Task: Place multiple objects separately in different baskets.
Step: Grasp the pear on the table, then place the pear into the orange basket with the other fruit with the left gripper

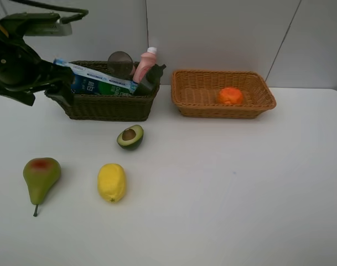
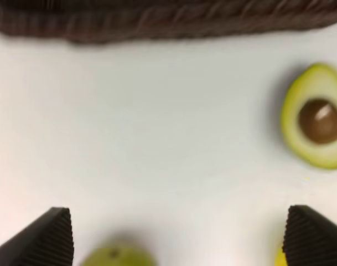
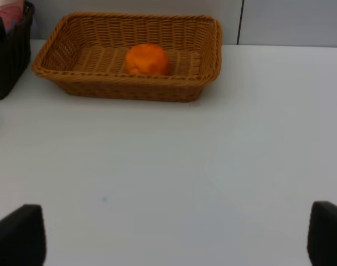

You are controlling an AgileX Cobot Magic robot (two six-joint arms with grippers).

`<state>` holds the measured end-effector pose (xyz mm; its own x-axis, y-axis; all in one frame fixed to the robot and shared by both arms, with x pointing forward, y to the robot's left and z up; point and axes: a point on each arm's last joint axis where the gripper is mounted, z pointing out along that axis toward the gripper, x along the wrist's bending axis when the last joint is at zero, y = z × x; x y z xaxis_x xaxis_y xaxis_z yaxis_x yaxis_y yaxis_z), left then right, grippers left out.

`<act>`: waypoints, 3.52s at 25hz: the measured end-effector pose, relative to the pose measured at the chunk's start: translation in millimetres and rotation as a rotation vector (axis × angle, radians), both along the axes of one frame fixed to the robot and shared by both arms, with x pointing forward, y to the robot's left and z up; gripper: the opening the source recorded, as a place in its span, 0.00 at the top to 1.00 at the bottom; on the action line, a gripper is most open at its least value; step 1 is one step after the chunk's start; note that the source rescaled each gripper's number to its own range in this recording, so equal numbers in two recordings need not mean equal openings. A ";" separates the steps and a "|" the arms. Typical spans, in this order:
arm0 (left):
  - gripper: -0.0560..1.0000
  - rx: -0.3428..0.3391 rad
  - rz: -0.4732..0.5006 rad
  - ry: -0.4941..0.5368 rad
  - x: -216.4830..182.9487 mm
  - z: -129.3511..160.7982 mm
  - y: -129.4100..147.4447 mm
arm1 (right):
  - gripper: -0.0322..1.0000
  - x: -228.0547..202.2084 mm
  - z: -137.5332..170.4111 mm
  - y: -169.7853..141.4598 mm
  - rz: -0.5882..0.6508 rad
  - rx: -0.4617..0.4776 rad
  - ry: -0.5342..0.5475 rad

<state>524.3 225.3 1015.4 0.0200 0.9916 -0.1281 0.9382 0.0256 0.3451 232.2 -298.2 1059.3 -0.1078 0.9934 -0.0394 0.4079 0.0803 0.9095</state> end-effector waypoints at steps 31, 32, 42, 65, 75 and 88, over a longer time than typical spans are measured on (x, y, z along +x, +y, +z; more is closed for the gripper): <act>0.00 0.088 0.135 0.226 -35.7 -113.5 15.0 | 0.00 0.0 0.0 0.0 0.000 0.000 0.000; 0.00 0.091 0.135 0.236 -35.5 -116.4 14.9 | 0.00 0.0 0.0 0.0 0.000 0.000 0.000; 0.00 0.091 0.139 0.268 -35.3 -126.0 14.0 | 0.00 0.0 0.0 0.0 0.000 0.000 0.000; 0.07 0.084 0.131 0.291 -37.4 -126.2 13.1 | 0.00 0.0 0.0 0.0 0.000 0.000 0.000; 0.07 0.088 0.125 0.300 -33.6 -122.7 12.1 | 0.00 0.0 0.0 0.0 0.000 0.000 0.000; 0.07 0.112 0.062 0.349 -3.6 -82.6 3.2 | 0.00 0.0 0.0 0.0 0.000 0.000 0.000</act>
<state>520.7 228.4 932.8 -0.0661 0.9978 -0.0076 0.9978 0.0662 0.0085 232.2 -298.2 1059.3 -0.1078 0.9934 -0.0394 0.4079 0.0803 0.9095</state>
